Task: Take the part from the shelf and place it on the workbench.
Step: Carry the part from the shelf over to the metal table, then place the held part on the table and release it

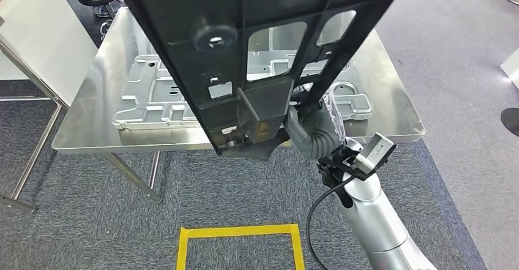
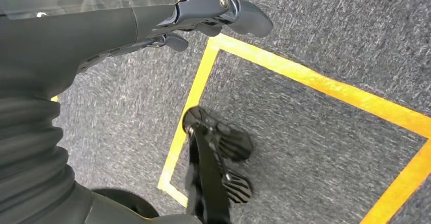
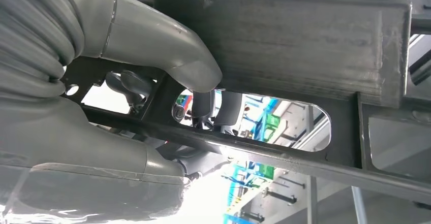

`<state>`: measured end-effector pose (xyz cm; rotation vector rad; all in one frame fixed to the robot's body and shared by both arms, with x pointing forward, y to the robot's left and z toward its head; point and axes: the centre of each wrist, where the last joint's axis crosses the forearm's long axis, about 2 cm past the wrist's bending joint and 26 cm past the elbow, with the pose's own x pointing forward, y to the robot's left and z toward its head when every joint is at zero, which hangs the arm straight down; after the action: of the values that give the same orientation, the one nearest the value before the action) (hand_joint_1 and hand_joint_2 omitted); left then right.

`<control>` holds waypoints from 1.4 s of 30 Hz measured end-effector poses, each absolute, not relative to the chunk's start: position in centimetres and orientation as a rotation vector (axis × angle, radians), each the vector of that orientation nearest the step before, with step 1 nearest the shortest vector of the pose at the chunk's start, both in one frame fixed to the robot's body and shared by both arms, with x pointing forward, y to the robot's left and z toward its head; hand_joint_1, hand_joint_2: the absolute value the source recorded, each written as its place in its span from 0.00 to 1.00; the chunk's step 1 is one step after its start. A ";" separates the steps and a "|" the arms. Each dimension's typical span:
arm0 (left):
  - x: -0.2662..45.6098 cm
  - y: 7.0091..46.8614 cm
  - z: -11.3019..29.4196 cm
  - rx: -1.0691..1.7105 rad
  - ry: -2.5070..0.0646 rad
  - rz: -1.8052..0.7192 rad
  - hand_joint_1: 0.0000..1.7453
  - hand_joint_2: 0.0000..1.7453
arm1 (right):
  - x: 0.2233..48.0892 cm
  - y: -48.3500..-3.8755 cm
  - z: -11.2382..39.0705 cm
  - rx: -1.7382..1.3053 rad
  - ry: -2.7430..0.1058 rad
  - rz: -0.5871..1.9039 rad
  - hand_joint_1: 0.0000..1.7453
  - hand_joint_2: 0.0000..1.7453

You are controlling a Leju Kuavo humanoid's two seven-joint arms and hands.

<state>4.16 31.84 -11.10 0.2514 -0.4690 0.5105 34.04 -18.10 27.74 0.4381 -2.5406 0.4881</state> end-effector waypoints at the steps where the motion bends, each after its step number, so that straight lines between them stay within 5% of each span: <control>1: 4.1 31.9 -11.1 0.252 -0.466 0.512 0.00 1.00 | 34.0 -18.1 27.7 0.438 -2.539 0.488 1.00 1.00; 42: 4.1 32.3 -11.1 0.264 -0.474 0.511 0.00 1.00 | 34.4 -18.8 28.2 0.435 -2.584 0.439 1.00 1.00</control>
<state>4.10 32.35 -11.08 0.2643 -0.4738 0.5112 34.42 -18.83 28.25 0.4348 -2.5843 0.4391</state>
